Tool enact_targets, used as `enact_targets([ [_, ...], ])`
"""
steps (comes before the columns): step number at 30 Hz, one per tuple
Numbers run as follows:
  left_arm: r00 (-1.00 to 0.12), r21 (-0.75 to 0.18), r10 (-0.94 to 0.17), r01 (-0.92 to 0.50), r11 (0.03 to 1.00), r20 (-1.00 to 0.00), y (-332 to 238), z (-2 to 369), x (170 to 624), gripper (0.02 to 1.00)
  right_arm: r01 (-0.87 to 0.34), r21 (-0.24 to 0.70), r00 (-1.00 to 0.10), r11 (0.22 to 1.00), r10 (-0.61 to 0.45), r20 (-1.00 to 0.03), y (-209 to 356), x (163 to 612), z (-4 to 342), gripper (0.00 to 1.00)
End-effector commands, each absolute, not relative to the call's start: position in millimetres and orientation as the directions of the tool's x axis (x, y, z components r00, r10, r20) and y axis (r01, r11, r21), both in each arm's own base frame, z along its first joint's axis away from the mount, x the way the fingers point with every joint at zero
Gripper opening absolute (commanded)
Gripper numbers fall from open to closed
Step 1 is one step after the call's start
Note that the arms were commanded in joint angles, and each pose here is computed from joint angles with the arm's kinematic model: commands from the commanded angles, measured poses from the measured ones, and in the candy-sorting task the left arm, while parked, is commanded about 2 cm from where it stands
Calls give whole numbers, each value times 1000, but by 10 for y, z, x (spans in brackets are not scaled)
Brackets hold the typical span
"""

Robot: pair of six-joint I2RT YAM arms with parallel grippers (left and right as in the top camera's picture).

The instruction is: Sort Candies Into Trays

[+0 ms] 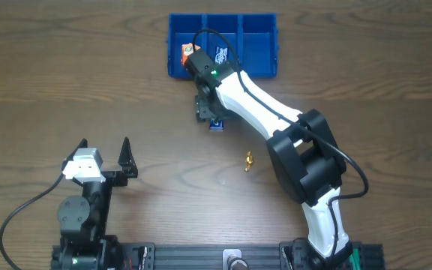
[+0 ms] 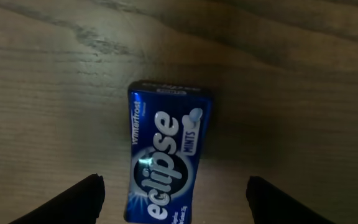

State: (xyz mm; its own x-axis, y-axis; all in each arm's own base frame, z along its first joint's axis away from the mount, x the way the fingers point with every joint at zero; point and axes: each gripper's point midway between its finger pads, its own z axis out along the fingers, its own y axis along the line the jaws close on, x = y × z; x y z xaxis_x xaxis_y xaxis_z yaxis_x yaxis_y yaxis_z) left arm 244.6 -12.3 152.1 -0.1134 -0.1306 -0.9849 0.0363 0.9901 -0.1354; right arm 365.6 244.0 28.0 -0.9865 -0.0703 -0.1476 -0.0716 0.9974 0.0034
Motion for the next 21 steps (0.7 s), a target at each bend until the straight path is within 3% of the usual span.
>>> enact_targets([
  [1,-165,-119,-111,40,992,-980,-134,1357,2434,998,-41,3,-990,999,-40,-134,2466,3637,151,759],
  [7,-165,-119,-111,40,992,-980,-134,1357,2434,996,-20,4,-996,1000,-20,-90,2492,3596,-71,702],
  [9,-165,-119,-111,40,992,-980,-134,1357,2434,998,-22,11,-995,1000,-21,-96,2514,3607,-74,621],
  [13,-165,-119,-111,40,992,-980,-134,1357,2434,998,-24,27,-995,999,-22,-93,2549,3603,-74,283],
  [14,-165,-119,-111,40,992,-980,-134,1357,2434,998,-25,34,-996,999,-22,-90,2560,3599,-73,233],
  [16,-165,-119,-111,40,992,-980,-134,1357,2434,998,-25,39,-996,999,-21,-92,2567,3600,-49,224],
  [19,-165,-119,-111,40,992,-980,-134,1357,2434,998,-23,74,-989,997,-12,-150,2579,3672,262,185],
  [21,-165,-119,-111,40,992,-980,-134,1357,2434,998,-24,98,-964,995,3,-266,2522,3813,774,180],
])
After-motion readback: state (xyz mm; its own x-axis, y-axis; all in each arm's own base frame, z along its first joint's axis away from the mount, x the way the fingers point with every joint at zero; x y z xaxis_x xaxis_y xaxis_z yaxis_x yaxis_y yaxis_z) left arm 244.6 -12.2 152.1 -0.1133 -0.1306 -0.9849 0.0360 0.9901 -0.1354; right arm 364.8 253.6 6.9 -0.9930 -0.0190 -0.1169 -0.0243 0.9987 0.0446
